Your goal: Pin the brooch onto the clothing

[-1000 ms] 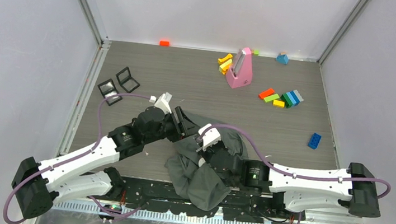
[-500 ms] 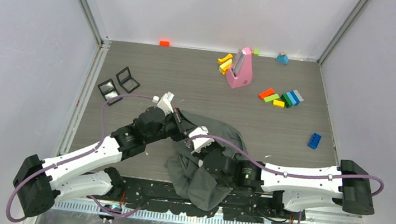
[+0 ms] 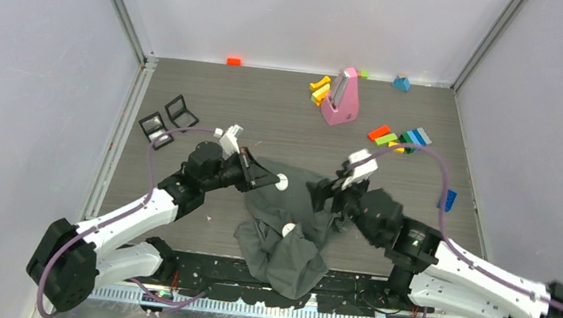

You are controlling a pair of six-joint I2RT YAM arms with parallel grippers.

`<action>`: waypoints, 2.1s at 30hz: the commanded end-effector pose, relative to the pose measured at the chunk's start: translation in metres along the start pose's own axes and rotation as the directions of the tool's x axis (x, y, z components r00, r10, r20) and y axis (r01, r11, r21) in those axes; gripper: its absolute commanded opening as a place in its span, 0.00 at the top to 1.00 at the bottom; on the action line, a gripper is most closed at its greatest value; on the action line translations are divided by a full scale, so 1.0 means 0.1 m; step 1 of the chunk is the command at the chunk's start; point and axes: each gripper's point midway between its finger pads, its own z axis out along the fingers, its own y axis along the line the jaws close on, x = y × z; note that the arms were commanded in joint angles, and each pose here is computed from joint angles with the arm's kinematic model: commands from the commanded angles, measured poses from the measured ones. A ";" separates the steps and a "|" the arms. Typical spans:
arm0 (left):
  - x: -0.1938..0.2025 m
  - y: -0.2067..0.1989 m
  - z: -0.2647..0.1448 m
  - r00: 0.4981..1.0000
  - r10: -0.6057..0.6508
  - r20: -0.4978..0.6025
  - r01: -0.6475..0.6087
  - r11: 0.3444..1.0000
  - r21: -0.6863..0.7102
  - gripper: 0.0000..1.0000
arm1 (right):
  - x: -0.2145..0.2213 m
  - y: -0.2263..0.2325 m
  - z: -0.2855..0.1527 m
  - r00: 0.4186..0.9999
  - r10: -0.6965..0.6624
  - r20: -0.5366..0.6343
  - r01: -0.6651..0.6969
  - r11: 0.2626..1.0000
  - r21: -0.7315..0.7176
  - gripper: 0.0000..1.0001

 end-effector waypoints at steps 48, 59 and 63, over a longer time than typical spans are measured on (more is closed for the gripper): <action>0.07 -0.93 -0.50 0.950 0.310 0.038 -0.288 0.825 0.486 1.00 | -0.23 0.55 0.13 0.630 0.685 -0.366 -0.756 0.431 -0.494 0.73; 0.01 -0.85 -0.44 0.965 0.249 0.079 -0.258 0.853 0.454 0.38 | -0.37 0.41 0.16 0.595 0.767 -0.239 -0.748 0.421 -0.513 0.99; 0.07 -0.81 -0.36 0.970 0.205 0.133 -0.242 0.881 0.408 0.32 | -0.38 0.29 0.19 0.579 0.800 -0.157 -0.744 0.440 -0.502 0.99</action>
